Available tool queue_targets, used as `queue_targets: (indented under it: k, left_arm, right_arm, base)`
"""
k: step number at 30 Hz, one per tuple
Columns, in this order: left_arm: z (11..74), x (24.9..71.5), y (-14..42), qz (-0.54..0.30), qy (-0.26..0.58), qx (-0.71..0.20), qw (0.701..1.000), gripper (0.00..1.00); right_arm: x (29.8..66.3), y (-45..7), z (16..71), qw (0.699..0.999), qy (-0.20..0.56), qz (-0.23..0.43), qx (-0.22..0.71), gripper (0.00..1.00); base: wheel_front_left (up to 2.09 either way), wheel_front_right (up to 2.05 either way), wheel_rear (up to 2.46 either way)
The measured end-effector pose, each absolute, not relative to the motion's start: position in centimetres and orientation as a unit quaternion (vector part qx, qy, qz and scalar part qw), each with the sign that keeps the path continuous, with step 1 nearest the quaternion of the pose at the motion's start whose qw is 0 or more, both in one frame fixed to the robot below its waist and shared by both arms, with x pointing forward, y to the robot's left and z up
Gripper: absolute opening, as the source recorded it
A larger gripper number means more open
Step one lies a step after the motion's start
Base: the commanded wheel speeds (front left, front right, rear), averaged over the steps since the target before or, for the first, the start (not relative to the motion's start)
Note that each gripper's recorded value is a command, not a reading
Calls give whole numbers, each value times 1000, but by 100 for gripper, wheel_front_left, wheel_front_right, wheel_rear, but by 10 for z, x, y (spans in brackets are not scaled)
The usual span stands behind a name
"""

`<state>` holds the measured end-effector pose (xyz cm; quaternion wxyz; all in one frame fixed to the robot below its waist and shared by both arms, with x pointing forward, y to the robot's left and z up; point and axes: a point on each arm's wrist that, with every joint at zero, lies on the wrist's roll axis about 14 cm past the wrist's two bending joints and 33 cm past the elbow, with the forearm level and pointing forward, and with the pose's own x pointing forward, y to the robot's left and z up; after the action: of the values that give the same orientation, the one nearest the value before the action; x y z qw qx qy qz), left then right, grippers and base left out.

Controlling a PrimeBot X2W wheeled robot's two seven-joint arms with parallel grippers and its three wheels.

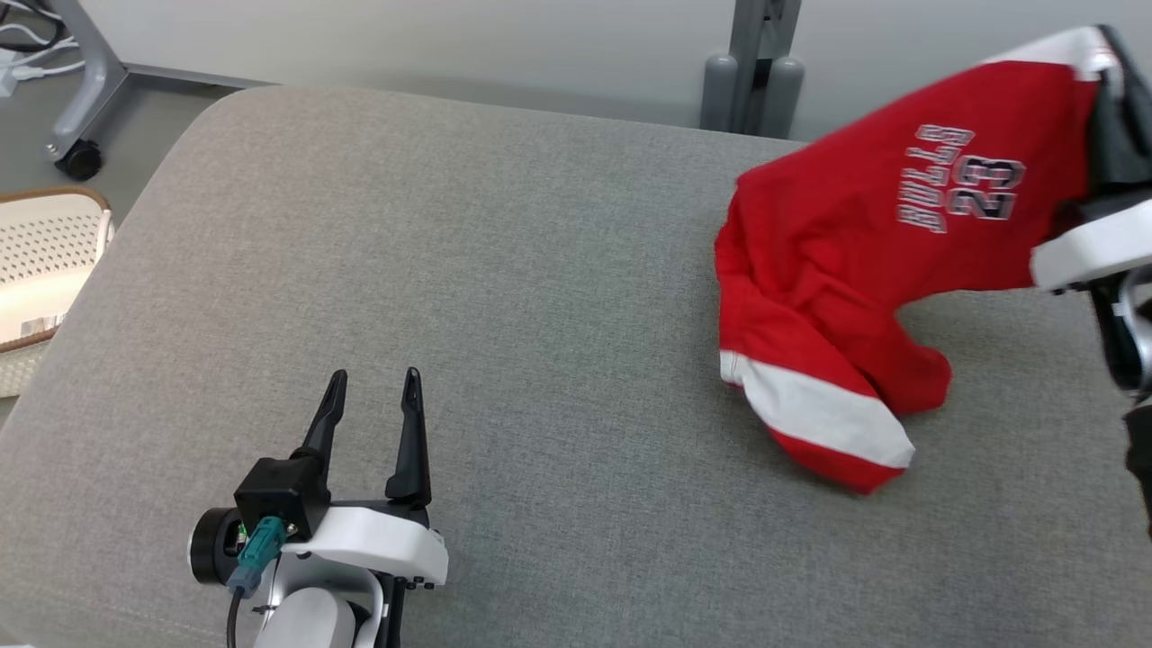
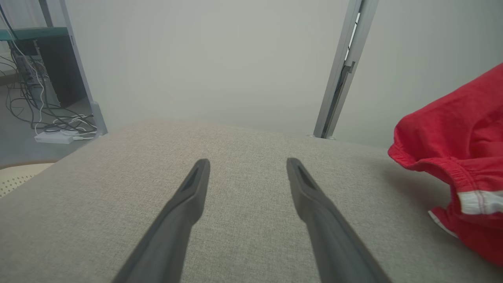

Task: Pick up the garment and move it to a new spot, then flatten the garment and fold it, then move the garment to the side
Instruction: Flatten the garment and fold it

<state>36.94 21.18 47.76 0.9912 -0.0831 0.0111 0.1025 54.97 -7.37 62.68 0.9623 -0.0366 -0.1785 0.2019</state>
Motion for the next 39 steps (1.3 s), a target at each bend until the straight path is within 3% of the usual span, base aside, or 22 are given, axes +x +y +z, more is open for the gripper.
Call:
queue_targets:
  k: [5,7,12,17,28,34,39]
  left_arm:
    - [476,367,215,110,14,-86,990,100]
    - [475,366,216,112,16,-87,990,100]
    - [473,366,217,116,18,-88,989,100]
    - [475,370,212,108,15,-89,990,100]
    - [490,387,185,61,-6,-92,994,100]
    - [502,398,163,26,-23,-99,994,100]
    - [510,403,150,7,-34,-103,994,100]
  right_arm:
    - [571,-113,575,983,-93,151,-44,0]
    - [574,-126,539,989,-27,135,-48,100]
    - [564,-140,471,984,107,121,-67,100]
    - [551,-142,452,977,150,126,-86,100]
    - [539,-178,493,988,88,95,-87,100]
    - [526,-178,550,995,-19,91,-43,100]
    - [488,-179,584,987,-107,101,-61,100]
  base:
    - [0,0,0]
    - [0,0,0]
    - [0,0,0]
    - [0,0,0]
    - [0,0,0]
    - [0,0,0]
    - [0,0,0]
